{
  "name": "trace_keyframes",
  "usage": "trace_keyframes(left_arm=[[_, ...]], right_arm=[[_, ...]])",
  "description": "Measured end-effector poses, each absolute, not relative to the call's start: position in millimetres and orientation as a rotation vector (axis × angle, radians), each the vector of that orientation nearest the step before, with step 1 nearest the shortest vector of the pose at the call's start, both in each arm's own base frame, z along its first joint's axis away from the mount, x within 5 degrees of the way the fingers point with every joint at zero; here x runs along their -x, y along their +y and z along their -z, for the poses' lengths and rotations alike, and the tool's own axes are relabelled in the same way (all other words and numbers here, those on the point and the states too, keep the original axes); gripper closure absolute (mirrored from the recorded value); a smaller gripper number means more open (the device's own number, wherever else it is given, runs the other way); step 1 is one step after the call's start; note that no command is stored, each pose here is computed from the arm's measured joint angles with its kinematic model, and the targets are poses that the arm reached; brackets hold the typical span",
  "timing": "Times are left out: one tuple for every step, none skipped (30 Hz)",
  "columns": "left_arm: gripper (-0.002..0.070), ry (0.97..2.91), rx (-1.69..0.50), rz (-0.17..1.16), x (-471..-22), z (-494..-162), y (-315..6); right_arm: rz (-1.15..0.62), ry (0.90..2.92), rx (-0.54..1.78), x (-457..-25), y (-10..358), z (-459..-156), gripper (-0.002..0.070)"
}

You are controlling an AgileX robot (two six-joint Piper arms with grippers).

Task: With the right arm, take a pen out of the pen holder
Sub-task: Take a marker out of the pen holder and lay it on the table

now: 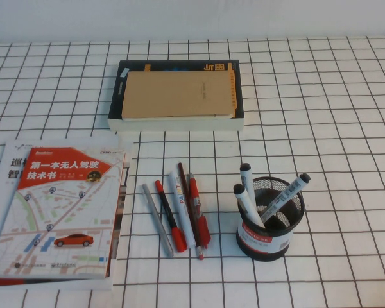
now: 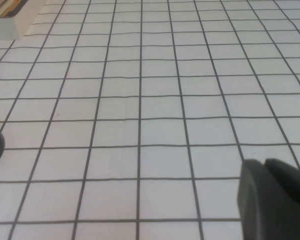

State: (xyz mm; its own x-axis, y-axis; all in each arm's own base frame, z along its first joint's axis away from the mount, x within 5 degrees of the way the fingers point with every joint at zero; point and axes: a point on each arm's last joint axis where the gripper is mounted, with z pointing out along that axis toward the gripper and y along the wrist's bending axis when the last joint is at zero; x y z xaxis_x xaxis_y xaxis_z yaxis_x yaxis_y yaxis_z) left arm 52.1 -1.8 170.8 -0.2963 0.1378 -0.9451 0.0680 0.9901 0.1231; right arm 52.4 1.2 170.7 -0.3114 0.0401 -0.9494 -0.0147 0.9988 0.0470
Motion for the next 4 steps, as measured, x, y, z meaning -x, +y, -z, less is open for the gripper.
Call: trace_keyframes(left_arm=[[0.0679,1.873,-0.149,-0.069,-52.1,-170.8,-1.8],[0.0679,1.873,-0.149,-0.069,-52.1,-170.8,-1.8],[0.0679,1.873,-0.149,-0.069,-52.1,-170.8,-1.8],[0.0679,1.873,-0.149,-0.069,-52.1,-170.8,-1.8]], right_arm=[[-0.054,1.887,-0.018,-52.4,1.2,-170.7,0.0692],[-0.054,1.887,-0.018,-52.4,1.2,-170.7,0.0692],[-0.054,1.887,-0.018,-52.4,1.2,-170.7,0.0692],[-0.054,1.887,-0.018,-52.4,1.2,-170.7,0.0692]])
